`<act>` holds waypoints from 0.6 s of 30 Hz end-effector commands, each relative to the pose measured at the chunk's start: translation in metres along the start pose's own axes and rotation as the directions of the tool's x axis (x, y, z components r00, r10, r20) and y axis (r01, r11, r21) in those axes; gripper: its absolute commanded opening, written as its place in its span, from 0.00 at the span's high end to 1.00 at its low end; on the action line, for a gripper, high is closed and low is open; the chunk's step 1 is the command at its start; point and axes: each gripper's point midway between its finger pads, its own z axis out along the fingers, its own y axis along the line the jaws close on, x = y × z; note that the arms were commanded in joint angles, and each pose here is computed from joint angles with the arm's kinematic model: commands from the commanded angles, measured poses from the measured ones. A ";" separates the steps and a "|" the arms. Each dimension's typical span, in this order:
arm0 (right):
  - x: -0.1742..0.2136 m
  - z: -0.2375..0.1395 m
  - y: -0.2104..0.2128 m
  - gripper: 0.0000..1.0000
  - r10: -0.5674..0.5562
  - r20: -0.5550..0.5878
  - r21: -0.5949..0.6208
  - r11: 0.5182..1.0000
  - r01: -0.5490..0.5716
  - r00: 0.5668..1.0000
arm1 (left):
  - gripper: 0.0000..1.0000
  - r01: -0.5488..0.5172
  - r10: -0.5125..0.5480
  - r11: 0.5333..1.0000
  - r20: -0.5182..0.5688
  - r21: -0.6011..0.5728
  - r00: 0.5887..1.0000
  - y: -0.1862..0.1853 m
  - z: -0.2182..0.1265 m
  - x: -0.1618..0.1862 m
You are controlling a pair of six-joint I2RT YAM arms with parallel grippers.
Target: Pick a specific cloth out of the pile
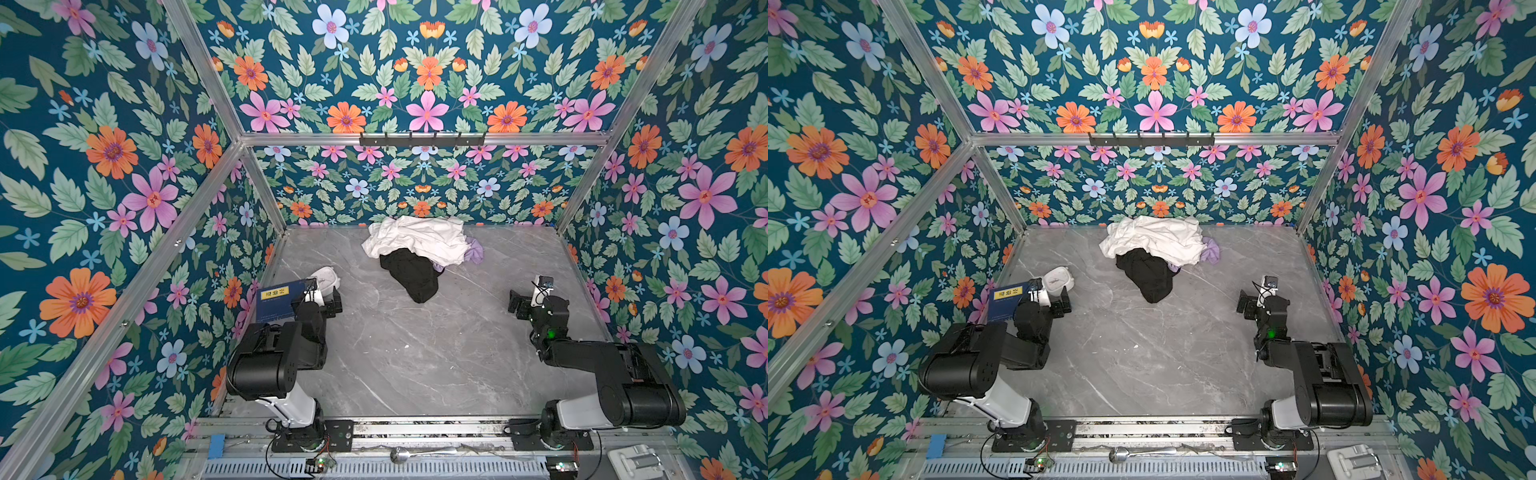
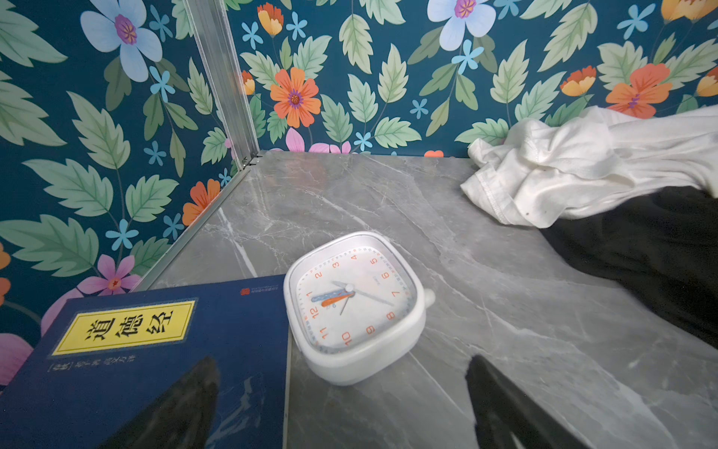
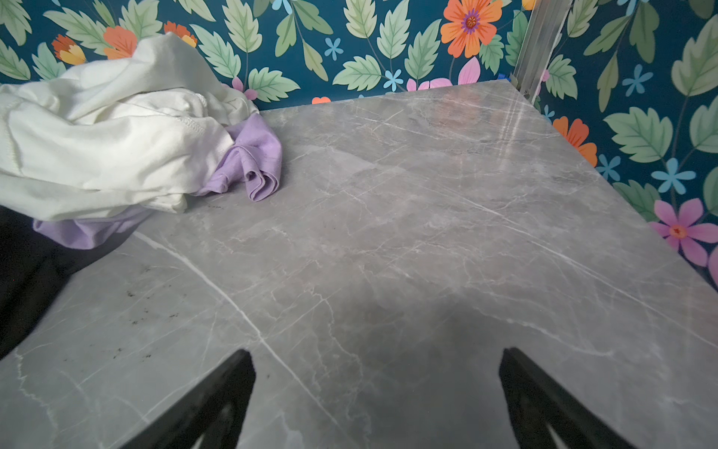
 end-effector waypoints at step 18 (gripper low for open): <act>-0.002 0.001 0.000 0.01 -0.002 0.005 -0.011 1.000 0.002 1.000 | 0.00 0.007 -0.007 1.000 0.026 0.002 1.000 0.000 0.000 -0.007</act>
